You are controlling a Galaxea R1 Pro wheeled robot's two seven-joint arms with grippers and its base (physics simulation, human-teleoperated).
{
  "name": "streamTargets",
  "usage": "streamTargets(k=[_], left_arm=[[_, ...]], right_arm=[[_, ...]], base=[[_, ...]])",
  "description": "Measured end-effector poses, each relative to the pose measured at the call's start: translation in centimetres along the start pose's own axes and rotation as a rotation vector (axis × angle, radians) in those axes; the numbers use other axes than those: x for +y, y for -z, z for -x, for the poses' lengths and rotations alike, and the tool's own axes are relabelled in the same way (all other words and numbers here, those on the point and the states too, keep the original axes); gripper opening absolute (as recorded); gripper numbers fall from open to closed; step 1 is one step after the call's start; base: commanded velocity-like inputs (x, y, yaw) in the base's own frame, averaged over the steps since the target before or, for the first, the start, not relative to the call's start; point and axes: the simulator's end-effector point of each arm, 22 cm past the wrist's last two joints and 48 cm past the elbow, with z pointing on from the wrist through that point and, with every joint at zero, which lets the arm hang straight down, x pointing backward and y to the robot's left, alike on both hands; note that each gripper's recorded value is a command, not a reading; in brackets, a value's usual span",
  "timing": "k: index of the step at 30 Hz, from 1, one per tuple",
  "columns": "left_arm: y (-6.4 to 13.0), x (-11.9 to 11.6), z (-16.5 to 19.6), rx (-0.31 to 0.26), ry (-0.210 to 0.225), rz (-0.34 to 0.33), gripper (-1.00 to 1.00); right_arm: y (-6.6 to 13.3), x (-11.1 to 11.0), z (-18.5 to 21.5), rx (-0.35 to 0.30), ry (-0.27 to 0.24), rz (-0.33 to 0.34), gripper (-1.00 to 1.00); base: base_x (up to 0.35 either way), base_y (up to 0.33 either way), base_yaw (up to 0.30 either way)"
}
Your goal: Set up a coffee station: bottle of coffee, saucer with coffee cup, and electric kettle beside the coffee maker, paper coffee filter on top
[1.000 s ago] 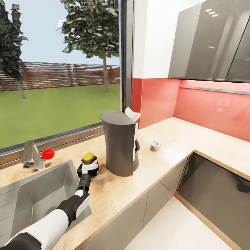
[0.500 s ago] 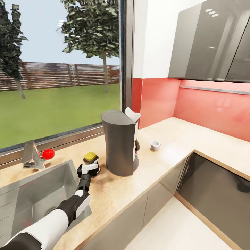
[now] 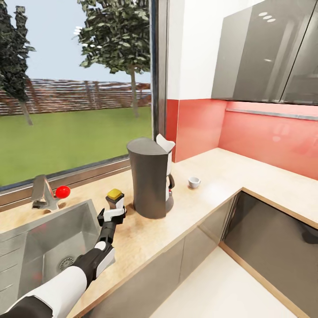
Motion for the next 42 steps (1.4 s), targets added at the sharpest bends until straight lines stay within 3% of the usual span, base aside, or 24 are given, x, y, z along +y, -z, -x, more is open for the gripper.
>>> streamTargets(k=[10, 28, 42], left_arm=[[0.0, 0.0, 0.0, 0.001, 0.003, 0.002, 1.00], [0.1, -0.2, 0.0, 0.000, 0.001, -0.002, 1.00], [1.2, -0.3, -1.5, 0.020, 0.003, -0.006, 1.00]], right_arm=[[0.0, 0.0, 0.0, 0.000, 0.000, 0.000, 1.00], [0.0, 0.0, 0.0, 0.000, 0.001, 0.000, 1.00], [0.0, -0.5, 0.1, -0.003, -0.001, -0.006, 1.00]], base=[[-0.213, 0.000, 0.000], [-0.006, 0.000, 0.163], [0.000, 0.000, 0.015]])
